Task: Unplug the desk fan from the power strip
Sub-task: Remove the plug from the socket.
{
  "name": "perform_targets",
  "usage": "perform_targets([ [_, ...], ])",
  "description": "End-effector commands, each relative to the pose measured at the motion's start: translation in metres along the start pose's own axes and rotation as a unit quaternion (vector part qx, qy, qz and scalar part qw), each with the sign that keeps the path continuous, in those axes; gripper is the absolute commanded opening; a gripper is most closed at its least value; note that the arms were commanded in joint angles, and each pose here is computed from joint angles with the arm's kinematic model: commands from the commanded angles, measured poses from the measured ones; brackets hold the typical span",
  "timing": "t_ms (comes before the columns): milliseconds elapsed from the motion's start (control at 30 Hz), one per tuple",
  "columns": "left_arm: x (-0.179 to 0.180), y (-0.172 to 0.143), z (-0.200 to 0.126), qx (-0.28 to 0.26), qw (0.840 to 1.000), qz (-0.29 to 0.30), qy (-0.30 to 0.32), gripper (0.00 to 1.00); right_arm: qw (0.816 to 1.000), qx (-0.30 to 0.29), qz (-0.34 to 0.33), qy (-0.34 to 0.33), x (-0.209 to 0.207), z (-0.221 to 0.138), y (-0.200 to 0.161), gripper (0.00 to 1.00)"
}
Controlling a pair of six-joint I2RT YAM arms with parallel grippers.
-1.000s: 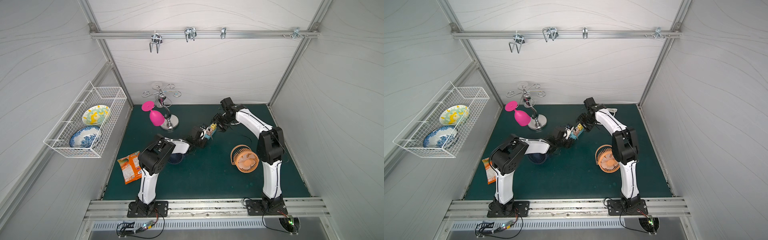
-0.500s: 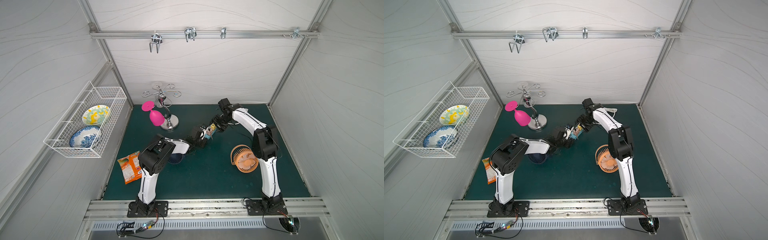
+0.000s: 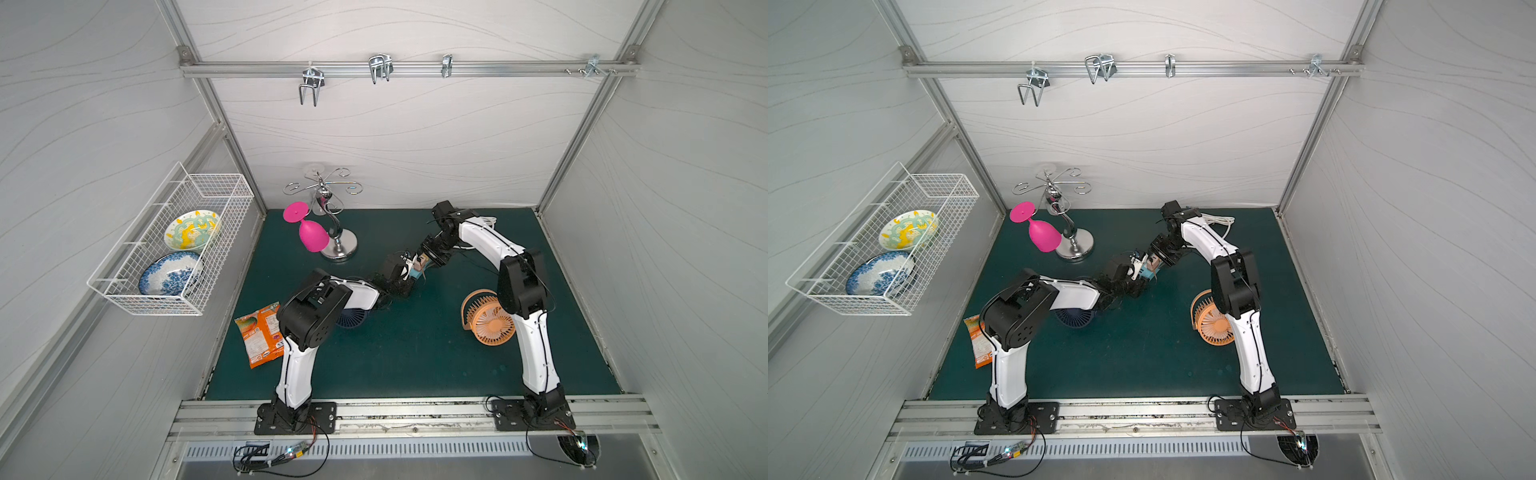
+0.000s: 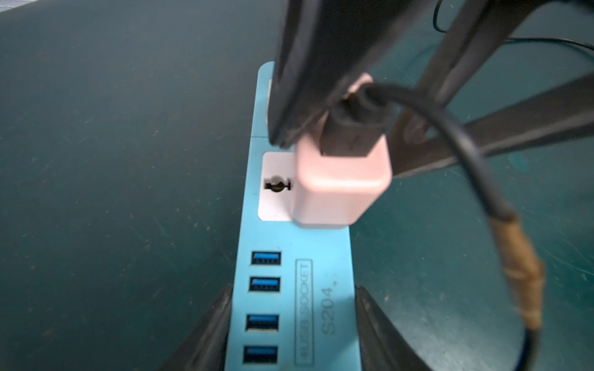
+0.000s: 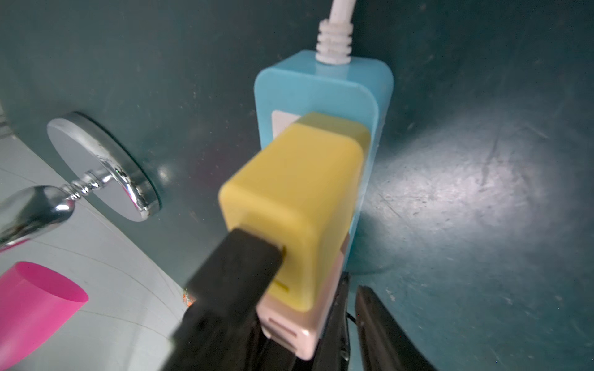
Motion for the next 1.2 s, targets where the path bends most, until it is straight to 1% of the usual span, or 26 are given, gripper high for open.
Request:
perform_targets([
  [0, -0.001, 0.011, 0.003, -0.028, 1.0, 0.001, 0.005, 0.37, 1.0, 0.015, -0.003, -0.013, -0.003, 0.002, -0.006, 0.44],
  [33, -0.002, 0.011, 0.003, -0.027, 1.0, 0.002, 0.005, 0.36, 1.0, 0.015, -0.003, -0.012, -0.003, 0.001, -0.005, 0.41],
  [167, -0.002, 0.011, 0.003, -0.027, 1.0, 0.004, 0.007, 0.36, 1.0, 0.017, 0.0, -0.008, -0.002, -0.002, -0.004, 0.23],
  [233, -0.002, 0.01, 0.004, -0.024, 1.0, 0.005, 0.007, 0.34, 1.0, 0.02, 0.002, -0.006, -0.002, -0.003, -0.003, 0.13],
  [267, -0.002, 0.01, 0.004, -0.023, 1.0, 0.006, 0.008, 0.34, 1.0, 0.022, 0.002, -0.005, -0.002, -0.003, -0.003, 0.1],
  [400, -0.003, 0.011, 0.006, -0.02, 1.0, 0.008, 0.008, 0.34, 1.0, 0.024, 0.001, -0.007, -0.003, -0.004, -0.003, 0.08],
  [500, -0.004, 0.012, 0.006, -0.021, 1.0, 0.009, 0.006, 0.33, 1.0, 0.031, 0.005, 0.0, 0.0, -0.003, -0.004, 0.03],
  [533, -0.005, 0.006, 0.006, -0.006, 1.0, 0.011, 0.003, 0.32, 0.999, 0.031, 0.006, 0.005, 0.002, -0.005, -0.003, 0.03],
  [600, -0.006, 0.003, 0.007, 0.0, 1.0, 0.013, 0.0, 0.32, 0.999, 0.031, 0.007, 0.012, 0.006, -0.009, -0.002, 0.0],
  [733, -0.007, 0.003, 0.009, 0.006, 1.0, 0.017, 0.0, 0.3, 0.999, 0.034, 0.002, 0.027, 0.019, -0.02, -0.003, 0.0],
  [800, -0.008, 0.003, 0.01, 0.009, 1.0, 0.021, -0.003, 0.28, 0.999, 0.041, 0.004, 0.027, 0.021, -0.024, -0.005, 0.0],
  [933, -0.01, 0.003, 0.01, 0.01, 1.0, 0.024, -0.004, 0.29, 0.999, 0.033, 0.001, 0.016, 0.026, -0.031, -0.002, 0.0],
  [1067, -0.011, 0.002, 0.011, 0.014, 1.0, 0.025, -0.007, 0.28, 0.998, 0.063, 0.021, -0.007, 0.015, -0.015, -0.005, 0.0],
  [1167, -0.012, 0.002, 0.011, 0.016, 0.999, 0.027, -0.008, 0.24, 0.998, 0.057, 0.013, -0.011, 0.015, -0.014, -0.008, 0.0],
])
Point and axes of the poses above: each gripper's point midway between its finger pads, its own z axis out along the fingers, its own x axis along the line the jaws close on, y = z × x, the point moved 1 cm from there along -z, back along the fingers, and after that the axes turned 3 degrees about z, right-handed, at the moved point
